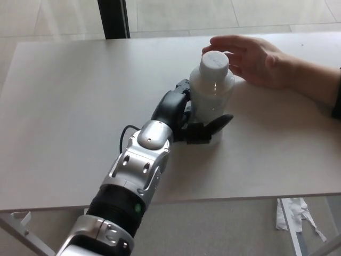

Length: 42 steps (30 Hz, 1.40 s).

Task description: Pick up a bottle and hand it

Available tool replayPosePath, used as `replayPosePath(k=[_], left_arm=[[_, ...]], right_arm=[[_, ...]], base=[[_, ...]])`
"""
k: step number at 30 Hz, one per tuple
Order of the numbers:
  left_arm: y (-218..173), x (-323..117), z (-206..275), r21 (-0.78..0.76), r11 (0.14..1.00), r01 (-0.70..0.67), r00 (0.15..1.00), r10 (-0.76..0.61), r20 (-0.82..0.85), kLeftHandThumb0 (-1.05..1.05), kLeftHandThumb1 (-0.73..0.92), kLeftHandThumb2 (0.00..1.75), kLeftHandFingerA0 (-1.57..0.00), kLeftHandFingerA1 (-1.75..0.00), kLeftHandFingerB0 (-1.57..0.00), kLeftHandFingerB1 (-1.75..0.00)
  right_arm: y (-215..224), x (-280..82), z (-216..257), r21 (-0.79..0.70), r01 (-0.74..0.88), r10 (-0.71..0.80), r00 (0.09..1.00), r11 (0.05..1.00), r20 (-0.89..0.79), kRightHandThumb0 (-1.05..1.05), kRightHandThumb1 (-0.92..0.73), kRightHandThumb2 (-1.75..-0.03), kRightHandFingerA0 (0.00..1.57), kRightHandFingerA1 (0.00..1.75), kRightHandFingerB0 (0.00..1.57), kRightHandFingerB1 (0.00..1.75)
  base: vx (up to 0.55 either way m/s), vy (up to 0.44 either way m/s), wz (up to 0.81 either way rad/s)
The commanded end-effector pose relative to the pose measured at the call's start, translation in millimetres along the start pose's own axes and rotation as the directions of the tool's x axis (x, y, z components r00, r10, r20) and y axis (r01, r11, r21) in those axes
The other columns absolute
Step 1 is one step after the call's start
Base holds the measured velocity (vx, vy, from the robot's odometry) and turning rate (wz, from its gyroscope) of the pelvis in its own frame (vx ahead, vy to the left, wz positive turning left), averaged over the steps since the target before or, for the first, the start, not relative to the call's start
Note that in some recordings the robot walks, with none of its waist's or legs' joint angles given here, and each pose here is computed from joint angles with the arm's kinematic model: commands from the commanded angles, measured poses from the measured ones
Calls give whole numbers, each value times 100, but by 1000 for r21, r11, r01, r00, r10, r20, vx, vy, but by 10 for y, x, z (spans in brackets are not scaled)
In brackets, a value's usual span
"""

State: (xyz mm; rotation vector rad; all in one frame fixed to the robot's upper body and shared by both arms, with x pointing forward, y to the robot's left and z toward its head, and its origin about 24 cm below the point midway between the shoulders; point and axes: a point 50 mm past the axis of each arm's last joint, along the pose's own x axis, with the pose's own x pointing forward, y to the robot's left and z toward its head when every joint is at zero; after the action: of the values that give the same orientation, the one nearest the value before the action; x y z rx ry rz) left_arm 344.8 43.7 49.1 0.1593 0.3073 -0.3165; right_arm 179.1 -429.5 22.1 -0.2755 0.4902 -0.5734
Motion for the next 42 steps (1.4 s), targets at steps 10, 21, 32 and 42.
replayPosePath(k=[10,21,32,42], left_arm=[[-550,-71,175,-218,814,-539,818,567,97,-41,66,75,-85,-149,-30,-48],[-576,-47,177,-214,813,-542,823,564,60,-15,73,78,-83,-168,-73,-133],[-351,19,545,-197,853,-483,823,519,229,-16,59,96,-98,-171,-79,-135],[-14,-11,1654,-150,879,-452,743,465,481,-23,54,109,-83,-164,-78,-139]], right_arm=[[104,-15,-101,10,52,-51,999,999,-10,-63,-45,-59,52,93,35,37],[76,-20,-69,53,67,-67,998,996,14,-60,-42,-66,69,97,38,38],[143,10,-14,47,65,-67,997,997,29,-54,-38,-69,62,92,38,41],[221,55,10,55,60,-61,998,997,17,-42,-39,-70,69,88,40,37]], base=[[0,0,0],[0,0,0],[0,0,0],[0,0,0]])
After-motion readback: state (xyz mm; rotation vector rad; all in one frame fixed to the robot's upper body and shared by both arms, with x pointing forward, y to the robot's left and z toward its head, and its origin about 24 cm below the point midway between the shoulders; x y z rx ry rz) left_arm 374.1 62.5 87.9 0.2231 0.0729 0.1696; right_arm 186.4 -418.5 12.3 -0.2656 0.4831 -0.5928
